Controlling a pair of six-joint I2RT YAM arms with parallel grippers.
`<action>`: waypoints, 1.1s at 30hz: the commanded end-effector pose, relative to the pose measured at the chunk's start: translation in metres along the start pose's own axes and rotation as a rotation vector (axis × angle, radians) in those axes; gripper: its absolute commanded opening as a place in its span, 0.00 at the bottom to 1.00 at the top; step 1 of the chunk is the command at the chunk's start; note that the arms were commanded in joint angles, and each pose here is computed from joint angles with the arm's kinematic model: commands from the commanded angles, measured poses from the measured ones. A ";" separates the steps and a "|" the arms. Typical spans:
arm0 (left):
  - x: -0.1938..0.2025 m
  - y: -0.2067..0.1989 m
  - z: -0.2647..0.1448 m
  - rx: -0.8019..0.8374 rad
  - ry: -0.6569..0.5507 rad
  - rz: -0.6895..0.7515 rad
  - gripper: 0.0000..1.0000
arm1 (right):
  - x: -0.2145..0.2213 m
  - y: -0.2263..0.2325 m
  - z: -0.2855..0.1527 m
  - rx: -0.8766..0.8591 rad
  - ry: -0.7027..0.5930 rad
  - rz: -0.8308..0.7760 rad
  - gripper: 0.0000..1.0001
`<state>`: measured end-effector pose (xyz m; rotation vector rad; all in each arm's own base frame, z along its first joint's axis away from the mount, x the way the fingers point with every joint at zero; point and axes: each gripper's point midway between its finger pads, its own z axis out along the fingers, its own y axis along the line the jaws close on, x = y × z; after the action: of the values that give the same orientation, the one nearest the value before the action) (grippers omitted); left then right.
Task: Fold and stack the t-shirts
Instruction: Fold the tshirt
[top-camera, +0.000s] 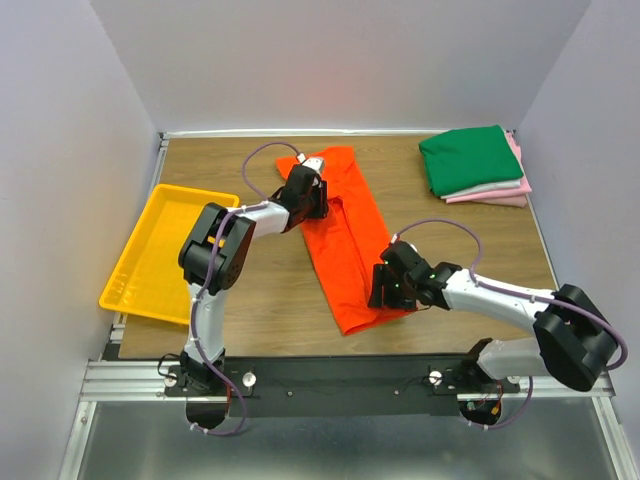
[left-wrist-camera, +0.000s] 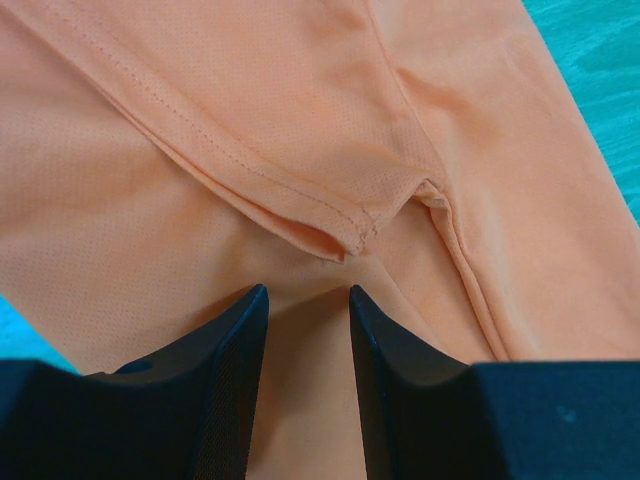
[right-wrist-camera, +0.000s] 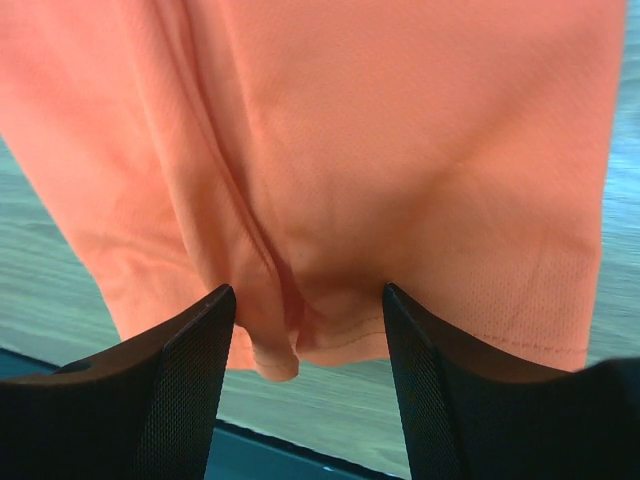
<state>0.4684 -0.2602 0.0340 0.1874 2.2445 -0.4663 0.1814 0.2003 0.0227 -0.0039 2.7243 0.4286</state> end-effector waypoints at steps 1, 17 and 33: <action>0.028 0.007 0.010 0.005 0.101 0.029 0.46 | 0.026 0.002 0.011 0.001 0.071 0.035 0.68; 0.029 0.005 0.018 0.035 0.151 0.063 0.47 | 0.037 0.079 0.025 -0.108 0.102 -0.061 0.69; -0.075 -0.035 -0.090 0.073 -0.112 0.069 0.47 | 0.008 0.060 -0.026 -0.026 -0.038 -0.051 0.72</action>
<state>0.4666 -0.2667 0.1022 0.2991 2.1908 -0.5193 0.1585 0.2747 0.0530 -0.1315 2.6882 0.5857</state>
